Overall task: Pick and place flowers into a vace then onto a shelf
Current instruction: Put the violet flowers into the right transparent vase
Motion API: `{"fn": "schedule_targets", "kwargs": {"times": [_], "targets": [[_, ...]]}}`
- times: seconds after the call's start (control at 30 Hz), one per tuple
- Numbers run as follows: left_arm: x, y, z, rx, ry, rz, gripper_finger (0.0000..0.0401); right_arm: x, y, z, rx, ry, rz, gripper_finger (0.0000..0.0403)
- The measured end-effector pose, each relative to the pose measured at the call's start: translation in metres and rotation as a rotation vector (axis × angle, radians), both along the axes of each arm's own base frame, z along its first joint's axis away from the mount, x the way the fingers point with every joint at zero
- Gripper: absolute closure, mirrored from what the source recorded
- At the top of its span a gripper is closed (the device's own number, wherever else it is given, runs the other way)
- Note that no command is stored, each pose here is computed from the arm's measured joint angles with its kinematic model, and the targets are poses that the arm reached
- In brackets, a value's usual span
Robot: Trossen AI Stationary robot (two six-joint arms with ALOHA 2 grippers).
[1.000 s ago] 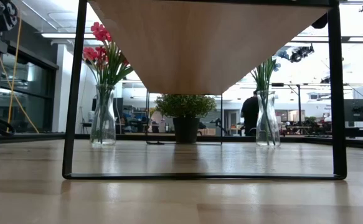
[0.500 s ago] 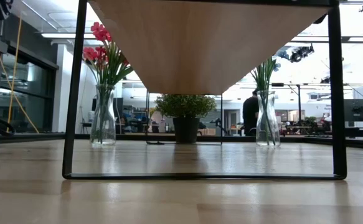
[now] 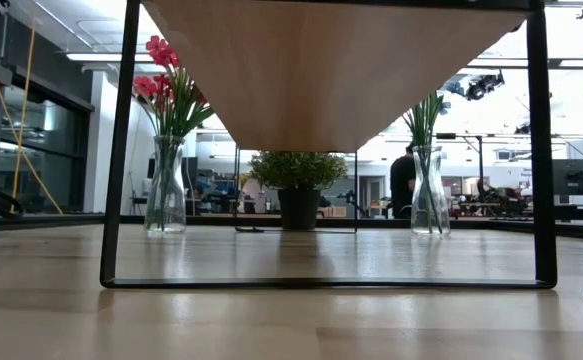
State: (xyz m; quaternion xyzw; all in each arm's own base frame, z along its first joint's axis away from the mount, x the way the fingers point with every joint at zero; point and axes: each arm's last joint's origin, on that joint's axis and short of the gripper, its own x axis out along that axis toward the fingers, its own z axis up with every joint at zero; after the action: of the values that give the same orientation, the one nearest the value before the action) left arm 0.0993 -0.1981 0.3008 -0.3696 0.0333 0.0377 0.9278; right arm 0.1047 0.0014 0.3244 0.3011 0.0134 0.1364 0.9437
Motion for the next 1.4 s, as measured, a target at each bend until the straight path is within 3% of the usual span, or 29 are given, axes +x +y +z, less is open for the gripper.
{"fn": "schedule_targets", "kwargs": {"times": [0.53,0.73,0.9,1.07,1.4], "targets": [[0.01,-0.025,-0.013,-0.092,-0.061,0.132,0.0151,-0.007,0.032,0.011,-0.004,-0.128,0.311,0.031],[0.029,-0.027,-0.018,-0.134,-0.069,0.165,0.0151,-0.01,0.043,0.025,-0.015,-0.288,0.413,0.0328],[0.048,-0.028,-0.015,-0.147,-0.051,0.132,0.0151,-0.01,0.052,0.025,-0.008,-0.288,0.486,0.0332],[0.062,-0.032,-0.004,-0.128,-0.049,0.115,0.0151,-0.007,0.059,0.017,0.003,-0.158,0.539,0.0332],[0.071,-0.046,0.004,-0.109,-0.052,0.111,0.0151,-0.003,0.074,0.019,-0.179,0.446,0.52,0.0332]]}}
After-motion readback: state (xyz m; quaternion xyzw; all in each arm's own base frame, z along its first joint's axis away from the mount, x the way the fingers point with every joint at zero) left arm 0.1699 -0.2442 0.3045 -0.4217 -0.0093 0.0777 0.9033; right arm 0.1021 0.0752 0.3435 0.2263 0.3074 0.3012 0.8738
